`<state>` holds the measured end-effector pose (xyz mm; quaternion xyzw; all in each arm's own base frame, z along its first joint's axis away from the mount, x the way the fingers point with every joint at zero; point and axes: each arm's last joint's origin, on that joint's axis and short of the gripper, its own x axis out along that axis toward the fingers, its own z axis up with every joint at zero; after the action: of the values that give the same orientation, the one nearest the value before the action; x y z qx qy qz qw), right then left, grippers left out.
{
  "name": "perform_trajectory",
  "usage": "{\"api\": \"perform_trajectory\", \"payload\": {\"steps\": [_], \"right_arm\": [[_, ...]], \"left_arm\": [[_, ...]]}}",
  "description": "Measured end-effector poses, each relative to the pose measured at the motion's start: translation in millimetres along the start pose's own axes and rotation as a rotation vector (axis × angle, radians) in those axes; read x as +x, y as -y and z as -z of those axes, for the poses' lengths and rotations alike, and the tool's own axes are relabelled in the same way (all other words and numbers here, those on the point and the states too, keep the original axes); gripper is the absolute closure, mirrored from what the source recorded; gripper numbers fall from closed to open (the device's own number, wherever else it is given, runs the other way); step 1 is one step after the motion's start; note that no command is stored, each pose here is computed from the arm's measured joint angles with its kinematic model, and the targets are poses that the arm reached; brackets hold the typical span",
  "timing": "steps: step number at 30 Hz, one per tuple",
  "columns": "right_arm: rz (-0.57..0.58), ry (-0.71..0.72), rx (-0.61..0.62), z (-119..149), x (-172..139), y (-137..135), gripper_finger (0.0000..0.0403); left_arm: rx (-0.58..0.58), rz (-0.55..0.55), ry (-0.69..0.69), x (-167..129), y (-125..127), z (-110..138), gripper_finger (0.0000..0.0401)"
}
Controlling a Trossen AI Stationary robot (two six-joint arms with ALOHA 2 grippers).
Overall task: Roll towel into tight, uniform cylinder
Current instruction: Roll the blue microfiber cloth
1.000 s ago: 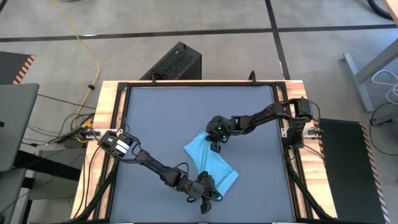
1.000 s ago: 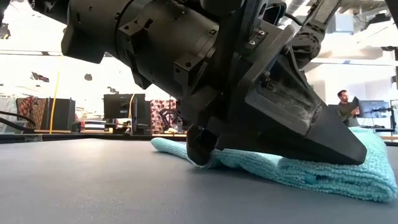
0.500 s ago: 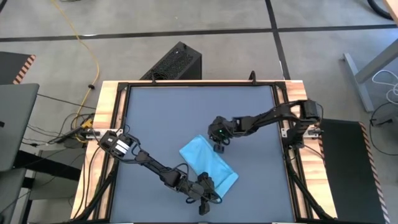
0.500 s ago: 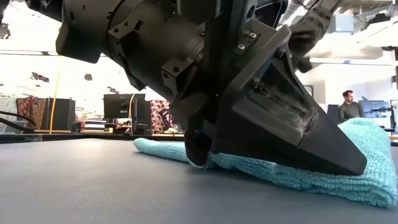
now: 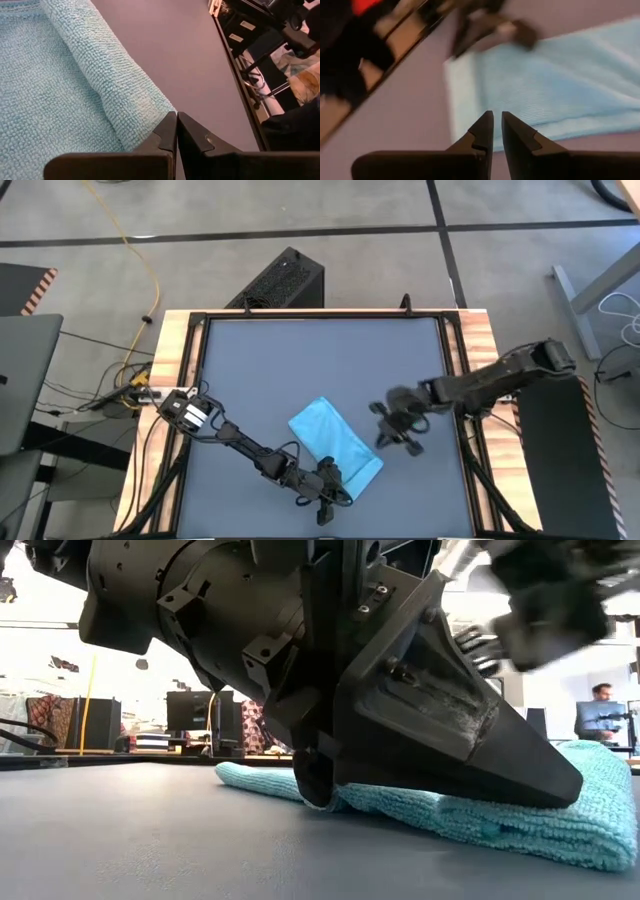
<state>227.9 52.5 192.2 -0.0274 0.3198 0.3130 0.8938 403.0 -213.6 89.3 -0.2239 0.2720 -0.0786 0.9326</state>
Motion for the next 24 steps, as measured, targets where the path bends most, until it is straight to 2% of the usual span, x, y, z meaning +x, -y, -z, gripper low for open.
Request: {"api": "perform_trajectory", "payload": {"steps": [3,11,15,19,24], "right_arm": [[-0.042,-0.035,-0.115,9.5,9.4,-22.2,0.0332],[-0.073,-0.082,-0.236,14.4,36.0,-53.5,0.0287],[0.000,-0.125,-0.261,20.6,49.7,-56.4,0.0250],[-0.004,-0.122,-0.277,23.3,60.0,-58.4,0.0218],[0.044,-0.150,-0.286,28.1,67.8,-59.1,0.0203]], "left_arm": [[-0.003,-0.002,0.000,0.6,-3.1,-2.2,0.0401],[-0.008,-0.001,-0.002,1.2,-6.5,-4.4,0.0401],[-0.010,0.006,-0.008,1.4,-7.4,-5.0,0.0401],[-0.010,0.010,-0.011,1.4,-7.6,-5.1,0.0401],[-0.011,0.020,-0.020,1.5,-7.8,-5.3,0.0401]]}}
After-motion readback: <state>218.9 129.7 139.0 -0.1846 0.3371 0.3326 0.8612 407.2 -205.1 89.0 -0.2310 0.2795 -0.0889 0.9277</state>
